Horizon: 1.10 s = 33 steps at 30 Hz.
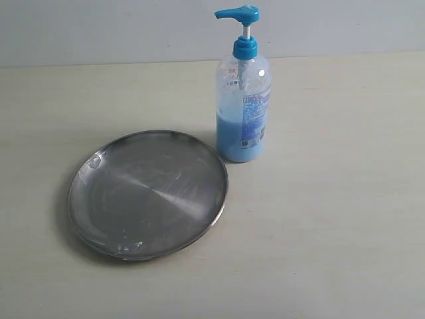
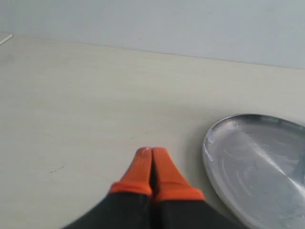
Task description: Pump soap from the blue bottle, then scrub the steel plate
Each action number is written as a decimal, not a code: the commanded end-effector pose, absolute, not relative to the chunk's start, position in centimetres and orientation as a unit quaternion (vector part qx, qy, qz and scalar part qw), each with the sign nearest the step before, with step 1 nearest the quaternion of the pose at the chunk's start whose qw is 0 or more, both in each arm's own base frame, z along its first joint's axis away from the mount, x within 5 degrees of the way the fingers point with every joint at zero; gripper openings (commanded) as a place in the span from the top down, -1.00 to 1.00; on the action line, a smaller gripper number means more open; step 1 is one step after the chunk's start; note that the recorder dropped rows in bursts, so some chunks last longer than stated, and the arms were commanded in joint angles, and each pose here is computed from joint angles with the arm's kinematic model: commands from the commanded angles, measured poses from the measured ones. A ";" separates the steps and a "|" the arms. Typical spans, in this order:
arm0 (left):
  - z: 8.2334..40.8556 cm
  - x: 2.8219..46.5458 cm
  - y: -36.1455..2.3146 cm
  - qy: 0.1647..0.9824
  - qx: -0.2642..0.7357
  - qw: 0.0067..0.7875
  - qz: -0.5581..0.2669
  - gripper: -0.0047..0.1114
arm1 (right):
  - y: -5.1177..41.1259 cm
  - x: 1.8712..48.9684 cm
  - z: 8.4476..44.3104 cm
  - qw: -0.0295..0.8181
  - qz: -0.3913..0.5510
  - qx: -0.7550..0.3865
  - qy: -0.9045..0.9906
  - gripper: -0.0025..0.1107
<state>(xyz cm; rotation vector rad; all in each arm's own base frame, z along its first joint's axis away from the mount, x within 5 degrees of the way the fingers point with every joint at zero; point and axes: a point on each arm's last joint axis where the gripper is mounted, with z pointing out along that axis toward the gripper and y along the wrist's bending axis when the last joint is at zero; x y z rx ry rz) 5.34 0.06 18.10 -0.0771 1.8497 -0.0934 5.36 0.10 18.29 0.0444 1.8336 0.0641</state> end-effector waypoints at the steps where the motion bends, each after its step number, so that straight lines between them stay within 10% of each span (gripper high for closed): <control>1: 18.1 5.3 0.1 0.795 -0.032 0.605 -0.037 0.92 | 0.1 5.4 18.3 0.612 0.029 0.021 0.790 0.79; 33: 18.1 5.3 0.1 0.795 -0.032 0.605 -0.037 0.92 | 0.1 5.5 19.0 0.607 0.029 0.021 0.794 0.79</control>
